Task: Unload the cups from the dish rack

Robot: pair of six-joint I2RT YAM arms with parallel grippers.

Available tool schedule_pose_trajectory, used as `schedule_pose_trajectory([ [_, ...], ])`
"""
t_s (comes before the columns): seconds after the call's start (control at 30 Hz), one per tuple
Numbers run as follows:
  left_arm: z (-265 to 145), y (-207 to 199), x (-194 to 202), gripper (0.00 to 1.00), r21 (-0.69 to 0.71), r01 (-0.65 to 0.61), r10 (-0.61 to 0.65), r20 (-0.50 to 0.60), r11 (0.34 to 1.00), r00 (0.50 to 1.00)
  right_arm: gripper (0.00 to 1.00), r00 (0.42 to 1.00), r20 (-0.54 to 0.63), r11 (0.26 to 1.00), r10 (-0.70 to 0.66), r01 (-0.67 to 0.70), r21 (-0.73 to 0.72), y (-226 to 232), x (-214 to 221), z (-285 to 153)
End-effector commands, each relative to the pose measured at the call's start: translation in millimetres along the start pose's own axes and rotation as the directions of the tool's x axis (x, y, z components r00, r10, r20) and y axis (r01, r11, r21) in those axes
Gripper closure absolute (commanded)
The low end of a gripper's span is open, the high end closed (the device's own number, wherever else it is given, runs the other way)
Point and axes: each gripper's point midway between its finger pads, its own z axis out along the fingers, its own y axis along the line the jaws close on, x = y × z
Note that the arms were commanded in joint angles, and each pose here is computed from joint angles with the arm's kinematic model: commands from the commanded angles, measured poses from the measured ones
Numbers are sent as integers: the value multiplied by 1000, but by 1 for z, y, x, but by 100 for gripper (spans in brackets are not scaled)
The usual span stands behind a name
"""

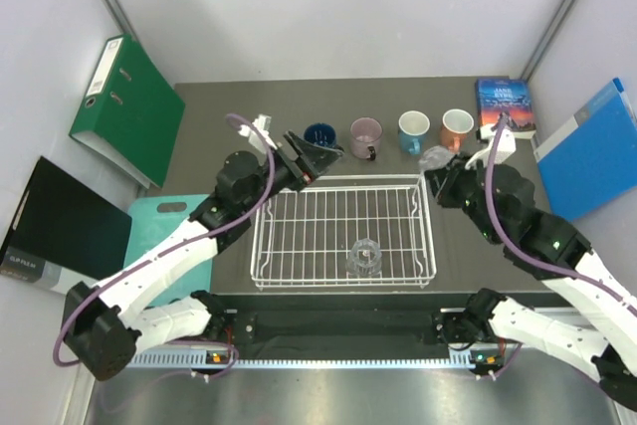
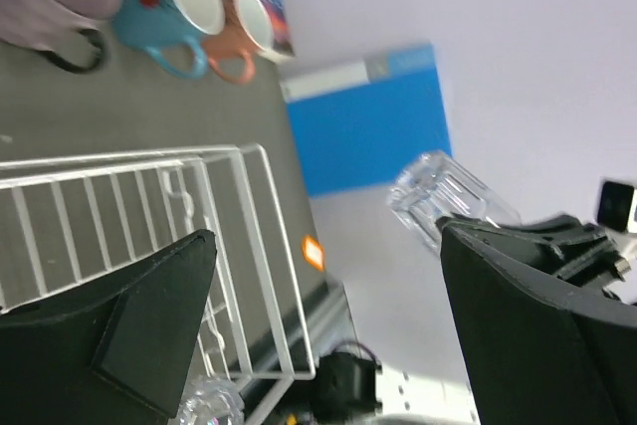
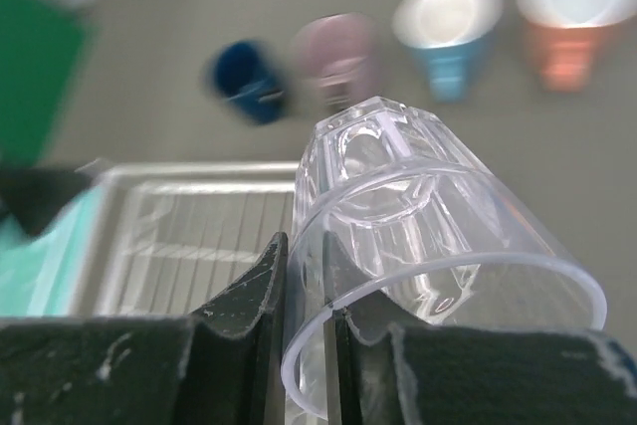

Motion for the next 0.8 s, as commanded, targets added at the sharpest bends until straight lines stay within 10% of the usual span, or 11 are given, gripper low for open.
schedule_pose_trajectory([
  [0.0,-10,47,-25,1,-222,48,-10,169,974,986,100,991,0,880,-133,118,459,-80,-24,3],
  [0.77,-23,111,-3,1,-593,-213,153,-152,777,977,100,850,-385,775,361,-44,630,-184,104,168],
])
